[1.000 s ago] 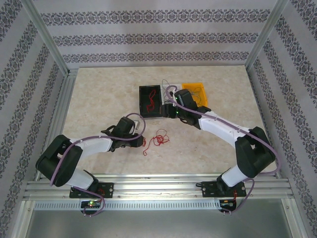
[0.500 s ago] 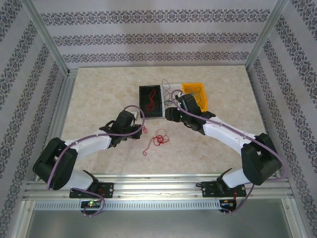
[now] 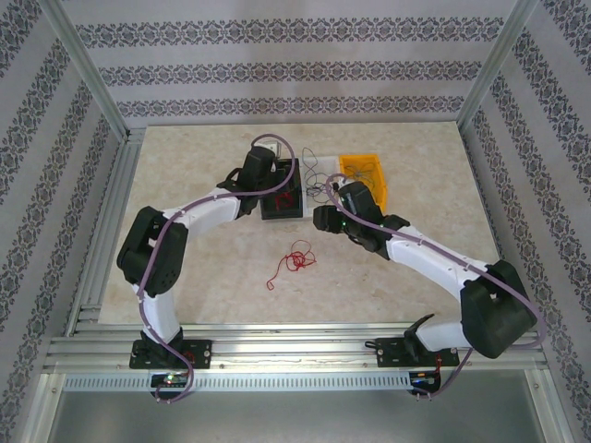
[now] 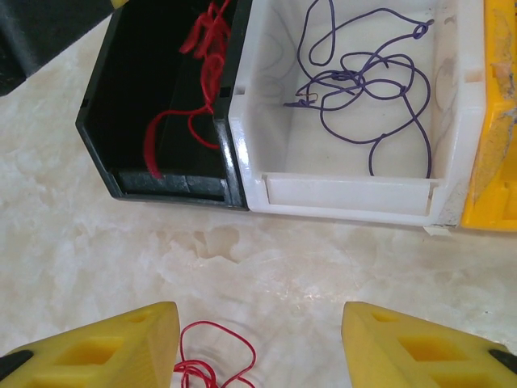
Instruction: Untangle the cables
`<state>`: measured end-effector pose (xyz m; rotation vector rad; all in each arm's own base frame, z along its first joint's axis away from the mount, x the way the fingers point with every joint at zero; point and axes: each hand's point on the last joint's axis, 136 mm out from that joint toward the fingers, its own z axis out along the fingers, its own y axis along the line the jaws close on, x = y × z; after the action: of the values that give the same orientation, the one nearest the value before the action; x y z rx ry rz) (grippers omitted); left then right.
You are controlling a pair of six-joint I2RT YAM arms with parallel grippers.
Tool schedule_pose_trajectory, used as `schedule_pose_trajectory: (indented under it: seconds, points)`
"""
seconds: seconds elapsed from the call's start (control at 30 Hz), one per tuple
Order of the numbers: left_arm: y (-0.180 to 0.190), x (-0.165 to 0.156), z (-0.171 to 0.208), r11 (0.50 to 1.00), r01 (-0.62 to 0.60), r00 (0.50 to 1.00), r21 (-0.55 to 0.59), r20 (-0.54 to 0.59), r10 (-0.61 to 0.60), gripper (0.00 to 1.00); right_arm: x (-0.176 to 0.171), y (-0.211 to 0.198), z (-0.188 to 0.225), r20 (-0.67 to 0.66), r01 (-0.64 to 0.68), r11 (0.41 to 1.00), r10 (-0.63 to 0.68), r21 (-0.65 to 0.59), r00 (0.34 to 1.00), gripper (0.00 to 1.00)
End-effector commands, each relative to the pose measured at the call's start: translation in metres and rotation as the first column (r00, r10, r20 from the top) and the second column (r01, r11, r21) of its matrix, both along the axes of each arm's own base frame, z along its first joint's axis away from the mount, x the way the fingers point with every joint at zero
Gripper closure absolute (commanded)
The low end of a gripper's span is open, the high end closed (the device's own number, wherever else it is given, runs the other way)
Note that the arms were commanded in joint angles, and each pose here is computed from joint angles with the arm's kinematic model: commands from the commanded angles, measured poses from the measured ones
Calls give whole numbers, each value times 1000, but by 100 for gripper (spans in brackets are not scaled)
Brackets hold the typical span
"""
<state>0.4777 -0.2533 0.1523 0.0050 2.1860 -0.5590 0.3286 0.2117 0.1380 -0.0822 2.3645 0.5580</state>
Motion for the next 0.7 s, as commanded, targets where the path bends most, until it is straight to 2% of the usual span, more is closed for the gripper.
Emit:
schedule_pose_trajectory:
  seconds: [0.0,0.13,0.27,0.37,0.5,0.67]
  points:
    - [9,-10,5,1000,8,1000,9,20,-8,27,-4,-10,-3,-3,29,1000,-29,-1,1000,44]
    - [7,-60,-15,988,151,988,29,-46,-149,26,-7,-14,-8,-13,38,999,-38,-7,999,44]
    - [-2,-122,-40,945,326,931,3,-174,-321,27,-11,-7,-15,-44,10,1000,-10,7,999,44]
    - [0,-158,-57,918,397,889,-12,-241,-388,28,-17,0,-24,-68,-14,1000,14,-1,998,44]
    - [3,-188,-70,889,457,845,-36,-296,-446,29,-25,5,-34,-97,-34,999,33,-8,995,44]
    - [-1,-208,-86,861,502,792,-76,-358,-494,31,-34,19,-48,-154,-95,995,92,-11,984,44]
